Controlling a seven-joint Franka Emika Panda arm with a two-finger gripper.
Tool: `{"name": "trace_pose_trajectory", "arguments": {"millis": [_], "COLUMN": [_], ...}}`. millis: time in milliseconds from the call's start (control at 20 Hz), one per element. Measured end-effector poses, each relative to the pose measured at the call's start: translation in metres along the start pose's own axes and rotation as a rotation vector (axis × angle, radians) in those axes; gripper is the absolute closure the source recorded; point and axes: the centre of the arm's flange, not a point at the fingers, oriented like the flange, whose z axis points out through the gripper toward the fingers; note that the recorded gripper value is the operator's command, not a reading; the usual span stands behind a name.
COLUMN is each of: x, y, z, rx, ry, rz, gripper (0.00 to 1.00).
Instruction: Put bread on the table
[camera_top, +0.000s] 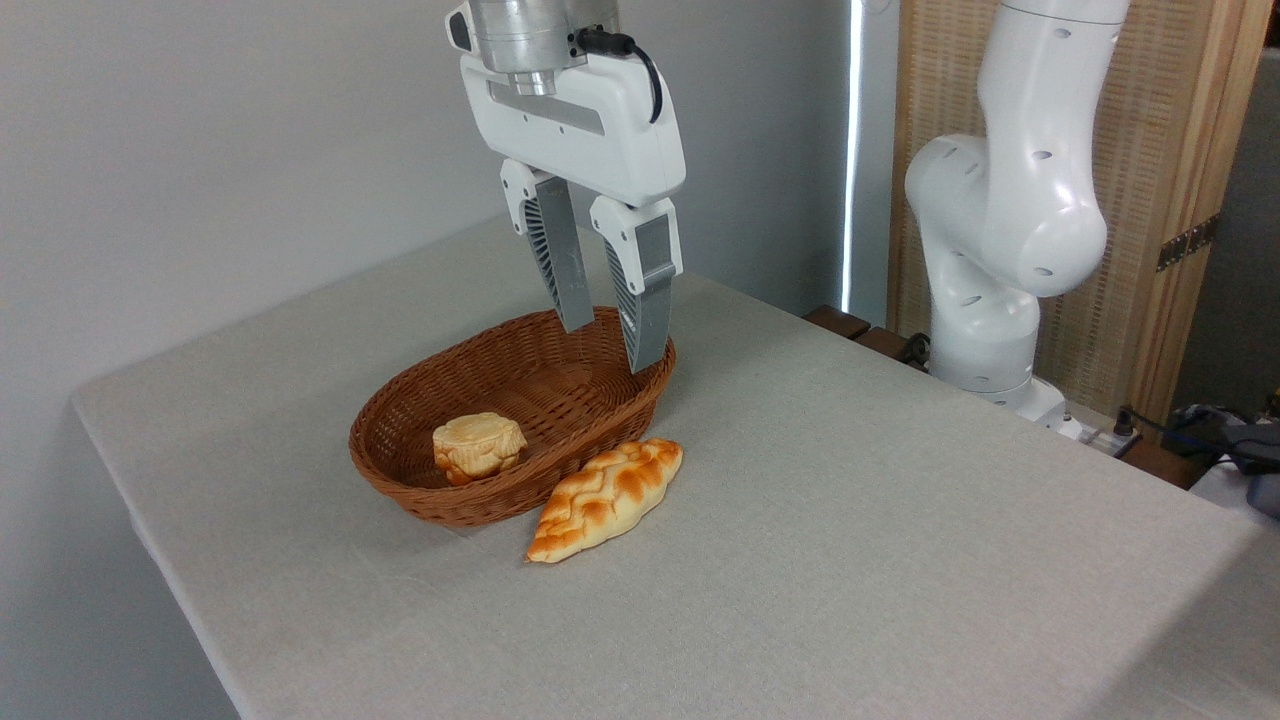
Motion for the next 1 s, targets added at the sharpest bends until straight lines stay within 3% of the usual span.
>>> {"name": "trace_pose_trajectory", "arguments": {"millis": [700, 1000], "x": [0.003, 0.037], "y": [0.007, 0.040], "z": [0.003, 0.018], "rx": [-0.019, -0.024], "ry": [-0.023, -0.034], "rz": [0.015, 0.109], "gripper": [0.00, 0.00]}}
